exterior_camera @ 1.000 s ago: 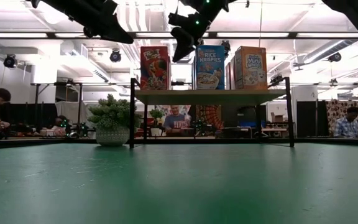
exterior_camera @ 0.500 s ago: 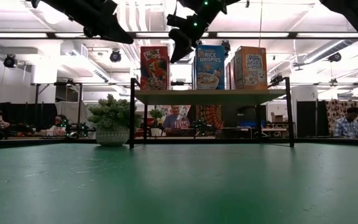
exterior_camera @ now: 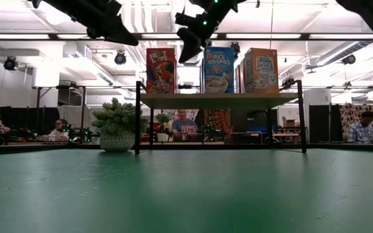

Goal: Stack cereal on shelf
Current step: Return to Home Position

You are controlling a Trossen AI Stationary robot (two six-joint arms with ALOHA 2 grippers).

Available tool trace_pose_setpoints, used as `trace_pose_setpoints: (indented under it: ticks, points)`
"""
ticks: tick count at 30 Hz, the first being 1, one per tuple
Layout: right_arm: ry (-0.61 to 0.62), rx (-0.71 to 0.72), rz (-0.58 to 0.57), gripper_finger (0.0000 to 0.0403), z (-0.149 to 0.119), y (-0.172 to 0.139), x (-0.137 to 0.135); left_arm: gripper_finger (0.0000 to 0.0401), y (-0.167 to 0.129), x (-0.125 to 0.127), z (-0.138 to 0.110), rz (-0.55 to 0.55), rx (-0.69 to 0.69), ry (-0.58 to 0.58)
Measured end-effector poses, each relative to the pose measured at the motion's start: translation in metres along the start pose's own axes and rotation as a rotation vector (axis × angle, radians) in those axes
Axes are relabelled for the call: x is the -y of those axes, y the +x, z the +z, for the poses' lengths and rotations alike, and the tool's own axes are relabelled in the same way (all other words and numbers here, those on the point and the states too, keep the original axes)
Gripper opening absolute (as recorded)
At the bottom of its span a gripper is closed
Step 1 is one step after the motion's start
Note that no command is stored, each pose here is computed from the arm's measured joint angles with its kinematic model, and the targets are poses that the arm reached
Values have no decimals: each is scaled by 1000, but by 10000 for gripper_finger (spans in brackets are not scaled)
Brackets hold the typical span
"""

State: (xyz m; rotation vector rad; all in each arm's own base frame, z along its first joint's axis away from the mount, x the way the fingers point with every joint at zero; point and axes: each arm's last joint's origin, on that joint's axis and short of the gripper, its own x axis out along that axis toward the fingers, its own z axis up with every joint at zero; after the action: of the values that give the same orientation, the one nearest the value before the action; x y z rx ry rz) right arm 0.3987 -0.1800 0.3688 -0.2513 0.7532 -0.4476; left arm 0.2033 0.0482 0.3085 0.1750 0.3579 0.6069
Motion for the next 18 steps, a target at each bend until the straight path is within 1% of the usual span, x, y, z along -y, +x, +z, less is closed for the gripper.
trace_pose_setpoints:
  ticks: [6,10,14,16,18]
  points:
    - [-1,-3,23,9,3,-22,-3,37,-6,-2,-2,-8,-19,18]
    - [-18,21,100,9,2,-35,-16,37,-17,-2,-6,-29,1,17]
    - [-35,50,140,9,-5,-49,-32,37,-31,-1,-11,-101,46,9]
    - [-38,71,152,9,-11,-56,-41,37,-39,-1,-15,-147,72,-4]
    - [-40,93,163,9,-20,-64,-50,37,-46,-1,-20,-169,89,-29]
